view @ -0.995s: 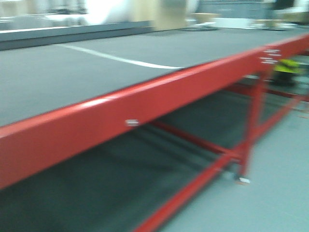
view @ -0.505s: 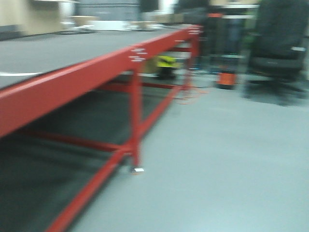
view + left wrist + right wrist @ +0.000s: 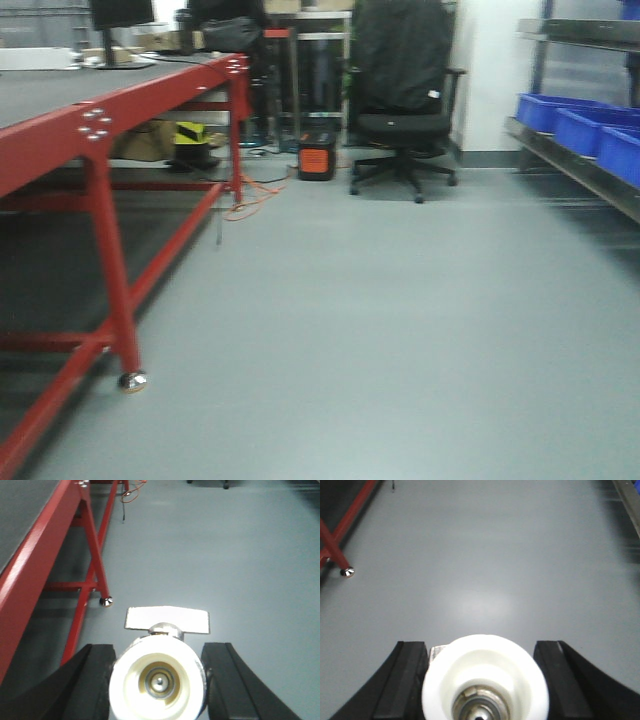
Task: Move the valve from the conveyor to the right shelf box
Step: 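Drive the base away from the conveyor to the shelf of blue bins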
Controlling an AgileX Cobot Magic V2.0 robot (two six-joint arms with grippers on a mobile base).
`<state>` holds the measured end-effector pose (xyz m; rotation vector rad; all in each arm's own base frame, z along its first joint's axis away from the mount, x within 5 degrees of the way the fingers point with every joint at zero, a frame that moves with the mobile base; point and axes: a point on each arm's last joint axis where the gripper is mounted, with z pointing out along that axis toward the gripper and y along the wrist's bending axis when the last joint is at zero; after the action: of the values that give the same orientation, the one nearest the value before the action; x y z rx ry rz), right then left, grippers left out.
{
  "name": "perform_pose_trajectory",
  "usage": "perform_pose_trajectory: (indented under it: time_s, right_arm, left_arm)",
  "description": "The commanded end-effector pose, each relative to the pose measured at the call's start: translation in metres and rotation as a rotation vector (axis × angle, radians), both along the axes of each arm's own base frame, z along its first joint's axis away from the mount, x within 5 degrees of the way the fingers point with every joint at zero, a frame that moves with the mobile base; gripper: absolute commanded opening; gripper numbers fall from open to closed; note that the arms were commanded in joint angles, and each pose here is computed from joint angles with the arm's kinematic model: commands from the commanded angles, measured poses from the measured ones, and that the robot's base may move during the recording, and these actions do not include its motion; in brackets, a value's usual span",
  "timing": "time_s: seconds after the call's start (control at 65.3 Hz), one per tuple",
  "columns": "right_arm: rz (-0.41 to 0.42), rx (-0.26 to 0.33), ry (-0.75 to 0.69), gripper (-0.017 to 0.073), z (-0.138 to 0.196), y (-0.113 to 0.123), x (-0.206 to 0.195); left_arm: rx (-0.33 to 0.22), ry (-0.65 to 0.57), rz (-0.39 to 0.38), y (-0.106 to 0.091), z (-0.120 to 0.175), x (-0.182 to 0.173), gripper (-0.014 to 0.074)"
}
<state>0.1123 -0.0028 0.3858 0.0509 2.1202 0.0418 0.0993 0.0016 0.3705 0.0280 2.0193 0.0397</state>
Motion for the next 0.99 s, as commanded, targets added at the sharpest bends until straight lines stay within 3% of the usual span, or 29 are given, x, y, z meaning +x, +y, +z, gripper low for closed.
perform_pose_trajectory:
  time_s: [0.0,0.979]
  right_arm:
    - [-0.008,-0.012,-0.082,-0.0168,0.0091,-0.0009,0.0007]
    - [-0.008,-0.012,-0.082,-0.0168,0.0091,-0.0009,0.0007]
  left_arm:
    - [-0.003,-0.06,-0.006,-0.0007,0.0058,0.0001,-0.0111]
    - [-0.003,-0.06,-0.006,-0.0007,0.0058,0.0001,-0.0111]
